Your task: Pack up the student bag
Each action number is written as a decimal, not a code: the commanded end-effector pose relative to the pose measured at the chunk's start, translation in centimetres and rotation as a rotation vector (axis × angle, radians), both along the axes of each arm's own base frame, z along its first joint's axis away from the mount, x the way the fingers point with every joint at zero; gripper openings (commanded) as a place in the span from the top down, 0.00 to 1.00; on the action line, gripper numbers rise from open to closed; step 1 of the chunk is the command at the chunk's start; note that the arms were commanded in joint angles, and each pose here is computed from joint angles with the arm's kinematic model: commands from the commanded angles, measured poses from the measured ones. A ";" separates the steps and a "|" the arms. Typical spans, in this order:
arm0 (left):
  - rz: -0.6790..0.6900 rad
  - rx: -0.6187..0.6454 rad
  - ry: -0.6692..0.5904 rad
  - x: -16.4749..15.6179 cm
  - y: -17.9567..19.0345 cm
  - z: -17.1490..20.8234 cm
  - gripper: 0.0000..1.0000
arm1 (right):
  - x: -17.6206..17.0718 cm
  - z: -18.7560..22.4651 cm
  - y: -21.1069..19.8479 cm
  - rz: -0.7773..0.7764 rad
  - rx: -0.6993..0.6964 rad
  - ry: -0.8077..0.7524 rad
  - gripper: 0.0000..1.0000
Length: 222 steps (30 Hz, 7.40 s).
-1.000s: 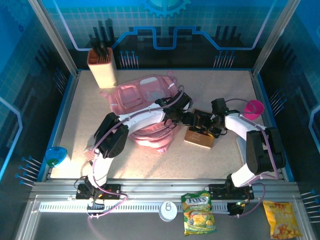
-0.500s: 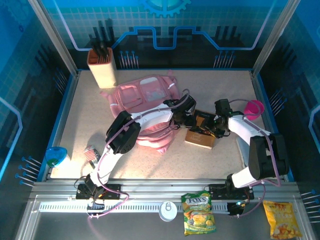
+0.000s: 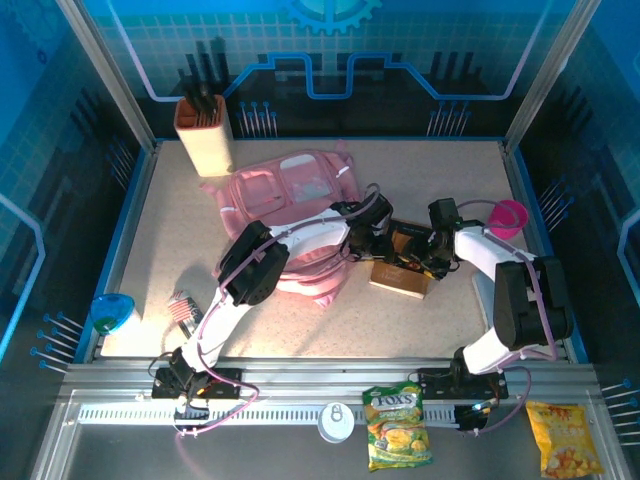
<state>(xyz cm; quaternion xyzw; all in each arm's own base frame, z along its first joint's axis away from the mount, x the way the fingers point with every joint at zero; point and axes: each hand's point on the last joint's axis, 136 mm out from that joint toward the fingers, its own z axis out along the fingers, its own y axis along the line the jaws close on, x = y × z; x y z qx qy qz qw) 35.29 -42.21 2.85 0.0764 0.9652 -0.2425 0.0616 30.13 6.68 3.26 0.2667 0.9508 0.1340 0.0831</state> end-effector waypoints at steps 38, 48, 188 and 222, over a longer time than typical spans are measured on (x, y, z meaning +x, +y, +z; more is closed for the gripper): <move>-0.002 -0.376 0.190 -3.1 -3.8 6.7 0.80 | -1.1 -2.2 -0.1 -0.129 0.181 0.050 0.39; 0.004 -0.330 -0.005 -1.3 -1.0 11.3 1.00 | 1.3 1.9 1.1 -0.131 0.319 -0.173 0.34; -0.335 0.628 -0.513 1.6 18.2 9.1 0.88 | 1.1 18.2 0.0 -0.355 0.250 -0.792 0.88; -0.015 0.132 -0.868 5.9 15.5 25.5 1.00 | 1.7 18.5 14.0 -0.030 0.556 -0.745 0.87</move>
